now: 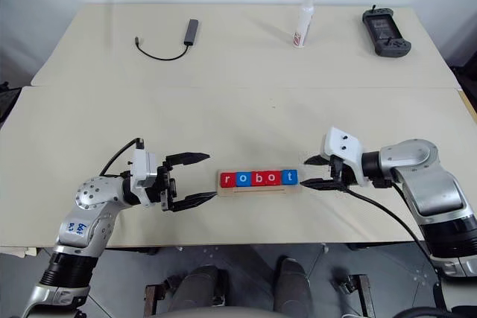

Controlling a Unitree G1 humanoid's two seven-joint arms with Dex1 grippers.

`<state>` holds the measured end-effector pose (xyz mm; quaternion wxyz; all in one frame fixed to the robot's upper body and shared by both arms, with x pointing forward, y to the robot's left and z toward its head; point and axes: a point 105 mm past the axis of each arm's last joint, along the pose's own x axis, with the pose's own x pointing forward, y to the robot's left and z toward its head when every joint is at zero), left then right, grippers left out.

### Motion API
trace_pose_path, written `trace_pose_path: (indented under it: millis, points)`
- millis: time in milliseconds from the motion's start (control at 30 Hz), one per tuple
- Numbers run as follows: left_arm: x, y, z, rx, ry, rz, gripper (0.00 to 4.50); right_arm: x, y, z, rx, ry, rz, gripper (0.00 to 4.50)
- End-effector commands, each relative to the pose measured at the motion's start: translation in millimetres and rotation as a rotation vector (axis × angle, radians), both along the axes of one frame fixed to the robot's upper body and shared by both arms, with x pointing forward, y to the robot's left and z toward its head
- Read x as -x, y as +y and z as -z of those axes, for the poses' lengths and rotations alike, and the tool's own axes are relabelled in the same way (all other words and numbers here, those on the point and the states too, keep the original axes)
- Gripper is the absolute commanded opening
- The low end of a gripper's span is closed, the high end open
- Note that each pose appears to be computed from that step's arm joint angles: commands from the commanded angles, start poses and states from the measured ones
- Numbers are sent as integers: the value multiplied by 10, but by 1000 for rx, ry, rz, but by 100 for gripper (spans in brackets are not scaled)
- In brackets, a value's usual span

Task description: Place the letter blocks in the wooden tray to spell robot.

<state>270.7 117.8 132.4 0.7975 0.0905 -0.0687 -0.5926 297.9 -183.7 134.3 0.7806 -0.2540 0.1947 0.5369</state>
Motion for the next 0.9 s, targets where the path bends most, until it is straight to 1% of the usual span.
trace_pose_path:
  millis: [33, 67, 167, 333, 633, 800, 900]
  points:
    - [13, -24, -55, 8, -32, 12, 450, -9, 28, -33, 10, -33, -8, 156]
    - [11, -20, -56, 7, -32, 11, 450, -7, 40, -19, 11, -31, -12, 113]
    - [8, -10, -59, 6, -33, 9, 450, -4, 91, 7, 3, -26, -24, 5]
    - [15, 0, -58, 6, -34, 1, 450, 59, 249, 35, -29, 6, -67, 2]
    - [16, -3, -58, 8, -36, -9, 450, 64, 298, 26, -34, -1, -73, 2]
    - [21, 47, -45, -3, -35, -16, 450, 147, 134, -188, -106, -62, -35, 2]
    - [30, 201, -33, -41, -30, -33, 450, 285, -154, -238, -119, -125, 35, 60]
